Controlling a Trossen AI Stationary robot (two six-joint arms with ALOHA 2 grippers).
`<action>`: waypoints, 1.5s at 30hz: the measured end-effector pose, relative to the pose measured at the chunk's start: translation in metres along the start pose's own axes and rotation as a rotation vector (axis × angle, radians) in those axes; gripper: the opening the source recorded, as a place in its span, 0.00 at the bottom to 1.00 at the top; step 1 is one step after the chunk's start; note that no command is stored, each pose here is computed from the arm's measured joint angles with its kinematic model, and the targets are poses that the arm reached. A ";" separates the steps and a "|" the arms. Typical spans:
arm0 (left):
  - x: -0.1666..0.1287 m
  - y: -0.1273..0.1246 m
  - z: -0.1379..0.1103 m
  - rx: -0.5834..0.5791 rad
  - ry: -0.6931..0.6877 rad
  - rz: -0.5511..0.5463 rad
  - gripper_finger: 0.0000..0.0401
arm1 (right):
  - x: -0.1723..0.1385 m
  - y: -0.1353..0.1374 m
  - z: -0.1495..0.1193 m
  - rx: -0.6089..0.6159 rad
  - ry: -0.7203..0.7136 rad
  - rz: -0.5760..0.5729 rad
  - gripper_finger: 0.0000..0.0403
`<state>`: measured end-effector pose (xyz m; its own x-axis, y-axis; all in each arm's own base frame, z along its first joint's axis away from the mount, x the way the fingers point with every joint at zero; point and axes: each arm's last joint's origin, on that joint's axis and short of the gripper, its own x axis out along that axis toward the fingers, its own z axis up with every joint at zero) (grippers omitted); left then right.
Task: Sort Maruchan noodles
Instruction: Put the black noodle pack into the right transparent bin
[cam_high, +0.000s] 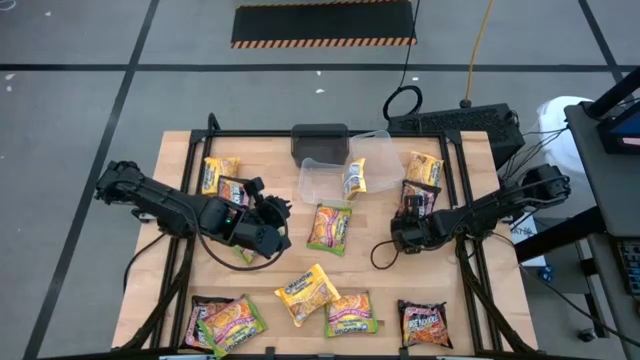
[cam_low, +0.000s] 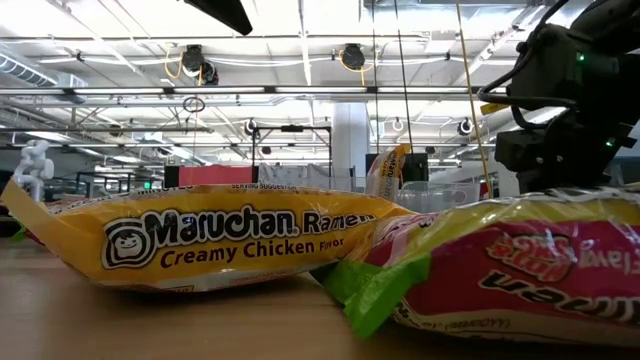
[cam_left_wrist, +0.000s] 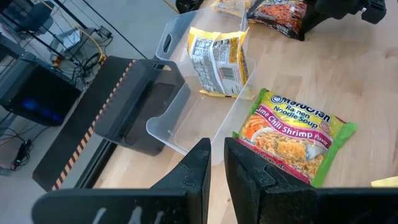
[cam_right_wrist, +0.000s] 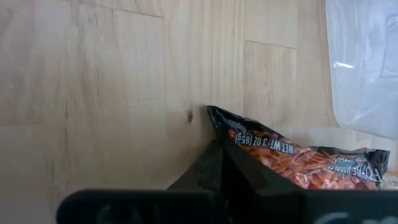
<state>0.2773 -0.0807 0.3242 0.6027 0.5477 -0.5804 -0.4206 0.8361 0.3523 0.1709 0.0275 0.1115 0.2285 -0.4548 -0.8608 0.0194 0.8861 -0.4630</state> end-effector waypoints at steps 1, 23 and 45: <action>0.000 0.000 0.000 0.000 0.000 0.000 0.13 | 0.000 0.000 0.000 0.001 0.000 0.000 0.01; 0.000 0.000 0.000 -0.002 0.000 0.000 0.13 | -0.035 -0.010 0.033 0.016 0.018 0.078 0.00; 0.000 0.000 0.000 0.008 0.000 0.001 0.13 | -0.073 -0.035 0.042 -0.030 0.161 -0.102 0.00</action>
<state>0.2773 -0.0807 0.3242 0.6022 0.5481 -0.5804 -0.4154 0.8360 0.3584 0.1941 0.0332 0.1995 0.0678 -0.5524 -0.8308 0.0048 0.8329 -0.5534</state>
